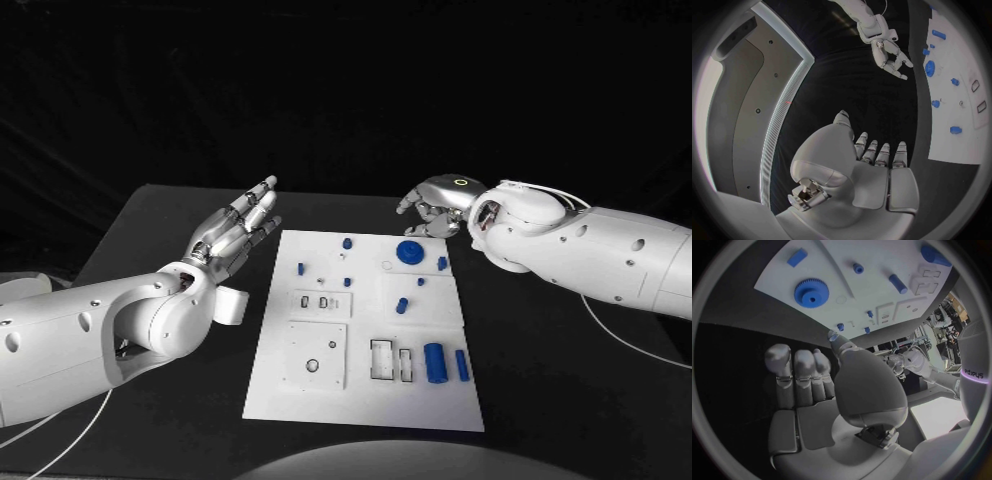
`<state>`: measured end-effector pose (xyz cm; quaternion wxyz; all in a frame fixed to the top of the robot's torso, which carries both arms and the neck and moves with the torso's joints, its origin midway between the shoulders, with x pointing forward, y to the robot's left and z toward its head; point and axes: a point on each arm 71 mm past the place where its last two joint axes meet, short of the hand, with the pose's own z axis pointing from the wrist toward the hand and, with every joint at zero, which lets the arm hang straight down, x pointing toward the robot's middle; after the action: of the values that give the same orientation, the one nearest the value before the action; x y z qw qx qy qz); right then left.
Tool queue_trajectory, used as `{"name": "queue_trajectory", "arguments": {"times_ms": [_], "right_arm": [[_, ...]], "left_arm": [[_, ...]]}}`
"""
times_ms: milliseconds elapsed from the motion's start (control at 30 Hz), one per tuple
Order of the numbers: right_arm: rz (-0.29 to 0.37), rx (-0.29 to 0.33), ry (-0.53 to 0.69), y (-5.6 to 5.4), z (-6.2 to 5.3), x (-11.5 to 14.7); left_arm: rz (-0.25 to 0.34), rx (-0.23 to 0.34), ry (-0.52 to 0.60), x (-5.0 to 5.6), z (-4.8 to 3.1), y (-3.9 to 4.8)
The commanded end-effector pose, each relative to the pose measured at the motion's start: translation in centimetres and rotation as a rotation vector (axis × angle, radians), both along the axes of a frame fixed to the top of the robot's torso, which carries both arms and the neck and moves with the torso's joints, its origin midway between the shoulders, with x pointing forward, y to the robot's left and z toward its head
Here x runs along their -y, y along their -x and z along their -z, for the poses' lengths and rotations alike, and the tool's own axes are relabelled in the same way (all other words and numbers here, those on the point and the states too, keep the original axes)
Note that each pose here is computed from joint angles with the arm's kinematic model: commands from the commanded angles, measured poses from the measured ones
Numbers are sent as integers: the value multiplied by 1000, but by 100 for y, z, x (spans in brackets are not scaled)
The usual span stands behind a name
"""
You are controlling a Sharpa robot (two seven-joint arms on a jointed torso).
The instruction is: Assemble the parts on the task board
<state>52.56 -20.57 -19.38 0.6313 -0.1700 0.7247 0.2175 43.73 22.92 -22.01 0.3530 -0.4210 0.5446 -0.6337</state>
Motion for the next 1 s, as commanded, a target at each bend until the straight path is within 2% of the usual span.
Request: {"name": "queue_trajectory", "arguments": {"times_ms": [33, 300, 600, 1000], "right_arm": [[64, -82, 14, 6, 111, 85], [101, -112, 34, 17, 269, 161], [105, -141, 56, 38, 418, 155], [102, -150, 73, 22, 515, 128]], "left_arm": [[22, 0, 17, 30, -1, 4], [28, -4, 19, 39, 10, 0], [29, -6, 20, 35, 10, 5], [29, -7, 21, 18, 7, 13]]}}
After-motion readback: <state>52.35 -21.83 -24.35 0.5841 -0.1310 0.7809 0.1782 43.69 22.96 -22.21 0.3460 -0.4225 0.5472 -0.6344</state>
